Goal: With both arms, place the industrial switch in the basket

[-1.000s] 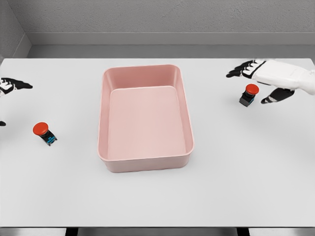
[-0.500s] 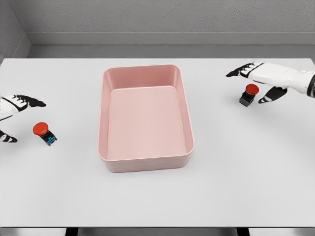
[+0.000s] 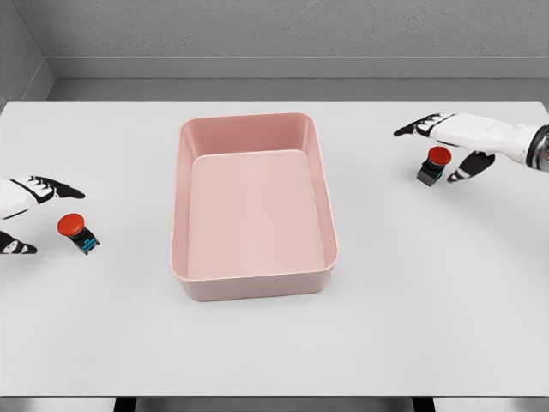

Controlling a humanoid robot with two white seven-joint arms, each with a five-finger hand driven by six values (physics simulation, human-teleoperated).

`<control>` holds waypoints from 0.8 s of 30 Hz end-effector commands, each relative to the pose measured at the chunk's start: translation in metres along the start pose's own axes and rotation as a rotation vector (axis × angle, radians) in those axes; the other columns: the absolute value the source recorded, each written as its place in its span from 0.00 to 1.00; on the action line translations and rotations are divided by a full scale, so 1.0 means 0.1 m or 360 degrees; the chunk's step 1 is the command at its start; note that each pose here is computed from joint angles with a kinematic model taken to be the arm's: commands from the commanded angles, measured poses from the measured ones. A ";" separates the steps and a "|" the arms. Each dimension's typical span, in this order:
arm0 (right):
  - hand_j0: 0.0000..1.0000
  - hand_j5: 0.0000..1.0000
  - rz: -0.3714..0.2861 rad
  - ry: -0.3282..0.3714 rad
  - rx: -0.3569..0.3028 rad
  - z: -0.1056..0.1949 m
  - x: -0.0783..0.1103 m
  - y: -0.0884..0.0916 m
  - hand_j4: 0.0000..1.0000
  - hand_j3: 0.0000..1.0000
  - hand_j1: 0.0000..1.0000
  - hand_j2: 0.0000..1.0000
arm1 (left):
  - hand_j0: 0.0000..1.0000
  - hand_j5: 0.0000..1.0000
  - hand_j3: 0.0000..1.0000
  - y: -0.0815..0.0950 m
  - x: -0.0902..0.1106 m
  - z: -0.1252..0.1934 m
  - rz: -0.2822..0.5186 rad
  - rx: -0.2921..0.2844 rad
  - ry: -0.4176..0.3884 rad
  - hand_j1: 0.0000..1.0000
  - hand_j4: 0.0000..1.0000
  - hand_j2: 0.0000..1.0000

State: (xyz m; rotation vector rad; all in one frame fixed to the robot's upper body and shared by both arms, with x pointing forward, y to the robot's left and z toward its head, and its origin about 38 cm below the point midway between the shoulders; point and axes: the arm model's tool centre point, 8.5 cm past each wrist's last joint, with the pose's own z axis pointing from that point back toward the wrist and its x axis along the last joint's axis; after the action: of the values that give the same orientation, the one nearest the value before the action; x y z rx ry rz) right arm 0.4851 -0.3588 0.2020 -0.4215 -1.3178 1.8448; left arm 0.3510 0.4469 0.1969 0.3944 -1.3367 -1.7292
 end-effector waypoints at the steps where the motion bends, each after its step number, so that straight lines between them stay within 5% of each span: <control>1: 1.00 1.00 -0.0031 0.0011 0.0009 -0.05 -0.02 0.06 1.00 1.00 1.00 1.00 | 0.88 0.88 0.88 -0.01 -0.04 0.01 0.0013 -0.0001 0.0019 0.88 0.88 0.88; 7: 0.83 0.83 -0.0029 0.0021 0.0015 -0.03 -0.04 0.06 0.83 0.83 0.83 0.83 | 0.89 0.89 0.89 -0.06 -0.09 0.01 0.0037 0.0003 0.0042 0.89 0.89 0.89; 24: 0.68 0.68 -0.0002 0.0040 0.0057 -0.03 -0.05 0.12 0.68 0.68 0.68 0.68 | 0.89 0.89 0.89 -0.16 -0.02 -0.21 0.0095 0.0060 -0.0022 0.89 0.89 0.89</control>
State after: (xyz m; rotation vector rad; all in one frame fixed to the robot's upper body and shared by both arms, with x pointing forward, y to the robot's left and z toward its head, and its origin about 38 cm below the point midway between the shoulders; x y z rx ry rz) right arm 0.4854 -0.3621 0.1888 -0.4208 -1.2678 1.8544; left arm 0.3599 0.4371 0.1748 0.3653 -1.3732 -1.6692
